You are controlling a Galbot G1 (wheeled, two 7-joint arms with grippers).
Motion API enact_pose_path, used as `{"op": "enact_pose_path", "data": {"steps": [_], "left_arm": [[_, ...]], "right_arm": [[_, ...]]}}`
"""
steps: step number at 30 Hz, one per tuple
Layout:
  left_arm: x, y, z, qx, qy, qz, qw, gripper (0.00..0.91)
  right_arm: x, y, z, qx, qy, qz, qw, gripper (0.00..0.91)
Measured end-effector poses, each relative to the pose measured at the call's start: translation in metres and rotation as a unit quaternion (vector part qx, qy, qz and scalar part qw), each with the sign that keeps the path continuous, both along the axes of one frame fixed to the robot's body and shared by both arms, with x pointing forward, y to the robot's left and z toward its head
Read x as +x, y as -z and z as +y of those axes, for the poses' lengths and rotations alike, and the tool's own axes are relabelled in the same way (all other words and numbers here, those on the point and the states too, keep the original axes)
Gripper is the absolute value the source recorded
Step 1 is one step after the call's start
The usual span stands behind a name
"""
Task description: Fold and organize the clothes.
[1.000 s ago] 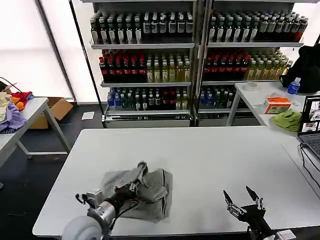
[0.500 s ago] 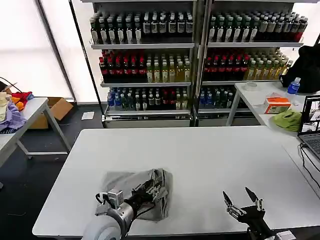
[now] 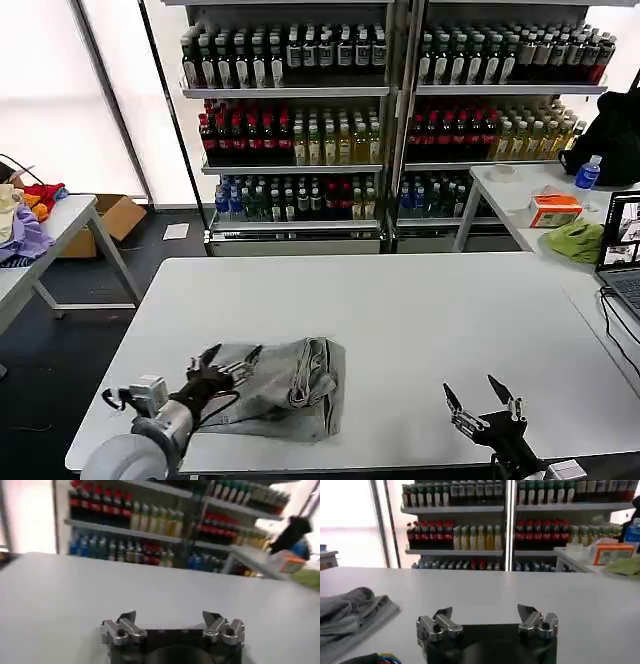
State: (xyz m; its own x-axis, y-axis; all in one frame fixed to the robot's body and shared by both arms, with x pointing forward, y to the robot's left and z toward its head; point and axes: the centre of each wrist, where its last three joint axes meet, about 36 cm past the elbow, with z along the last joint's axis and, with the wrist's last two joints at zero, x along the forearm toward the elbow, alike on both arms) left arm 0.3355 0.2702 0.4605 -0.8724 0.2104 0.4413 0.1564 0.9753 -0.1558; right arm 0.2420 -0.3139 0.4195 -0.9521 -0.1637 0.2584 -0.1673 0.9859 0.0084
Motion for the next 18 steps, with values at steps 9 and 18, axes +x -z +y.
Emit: {"op": "enact_pose_path", "data": {"steps": [9, 18], "left_arm": [[0.001, 0.029, 0.018, 0.069, -0.046, 0.015, 0.996, 0.907], [-0.002, 0.045, 0.006, 0.074, -0.055, 0.031, 0.995, 0.443]], "right_arm": [[-0.005, -0.002, -0.002, 0.000, 0.004, -0.001, 1.000, 0.907], [-0.003, -0.002, -0.001, 0.001, 0.001, -0.004, 1.000, 0.907]]}}
